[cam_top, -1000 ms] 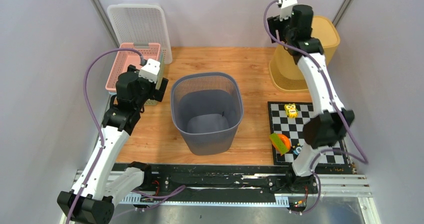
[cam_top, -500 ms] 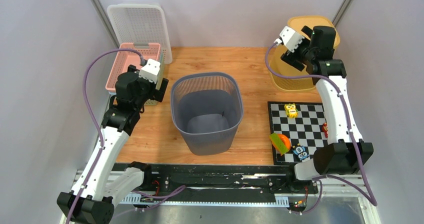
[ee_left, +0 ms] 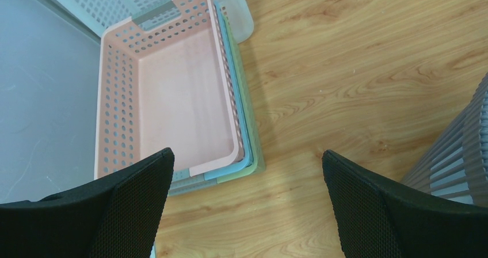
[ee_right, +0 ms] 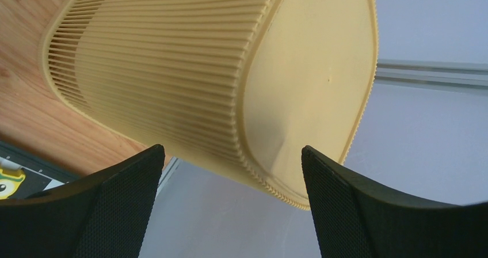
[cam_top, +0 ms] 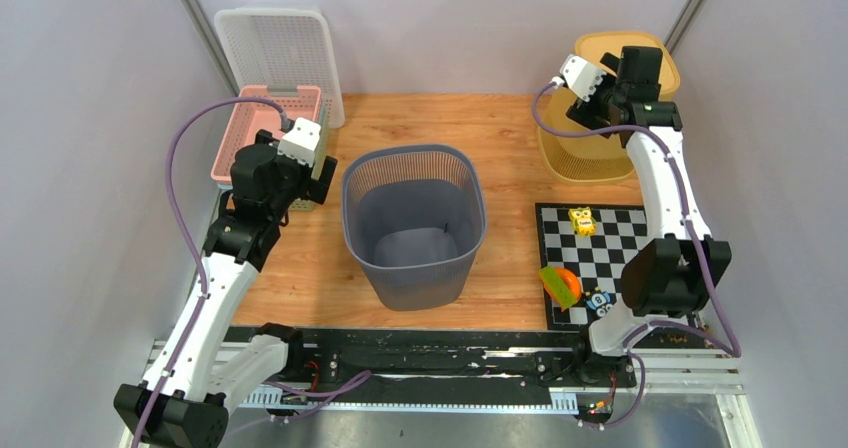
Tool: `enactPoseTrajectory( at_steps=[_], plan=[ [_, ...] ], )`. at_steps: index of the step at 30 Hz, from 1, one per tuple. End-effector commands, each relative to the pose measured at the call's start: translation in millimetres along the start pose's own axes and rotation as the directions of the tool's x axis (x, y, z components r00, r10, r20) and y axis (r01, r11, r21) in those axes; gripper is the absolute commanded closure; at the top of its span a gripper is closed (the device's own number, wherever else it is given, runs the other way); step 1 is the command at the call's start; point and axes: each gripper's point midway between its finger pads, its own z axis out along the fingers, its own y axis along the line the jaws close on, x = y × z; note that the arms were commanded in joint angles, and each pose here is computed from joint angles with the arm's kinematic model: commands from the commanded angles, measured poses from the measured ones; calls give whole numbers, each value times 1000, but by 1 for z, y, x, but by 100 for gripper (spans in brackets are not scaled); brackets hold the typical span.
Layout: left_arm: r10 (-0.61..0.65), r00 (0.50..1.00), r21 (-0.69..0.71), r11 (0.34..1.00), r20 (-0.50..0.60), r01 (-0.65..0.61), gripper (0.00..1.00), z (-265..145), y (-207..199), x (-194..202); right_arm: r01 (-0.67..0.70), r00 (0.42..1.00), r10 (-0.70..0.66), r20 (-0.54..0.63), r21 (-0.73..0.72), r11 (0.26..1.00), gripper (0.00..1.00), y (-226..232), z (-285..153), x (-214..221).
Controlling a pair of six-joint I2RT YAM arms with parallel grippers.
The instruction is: Turn the large container upside down
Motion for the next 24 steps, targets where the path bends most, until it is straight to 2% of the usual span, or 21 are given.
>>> enactPoseTrajectory(
  at_steps=[1, 15, 24],
  plan=[
    [-8, 1000, 0, 1000, -10, 8, 0, 3, 0, 4, -5, 1000, 5, -14, 52, 999, 10, -21, 5, 1],
    [-12, 1000, 10, 1000, -12, 12, 0, 4, -2, 5, -96, 994, 102, -31, 143, 985, 12, -31, 36, -5],
    [-11, 1000, 16, 1000, -7, 11, 0, 3, -3, 4, -126, 992, 124, 22, 147, 981, 12, -31, 17, -17]
  ],
)
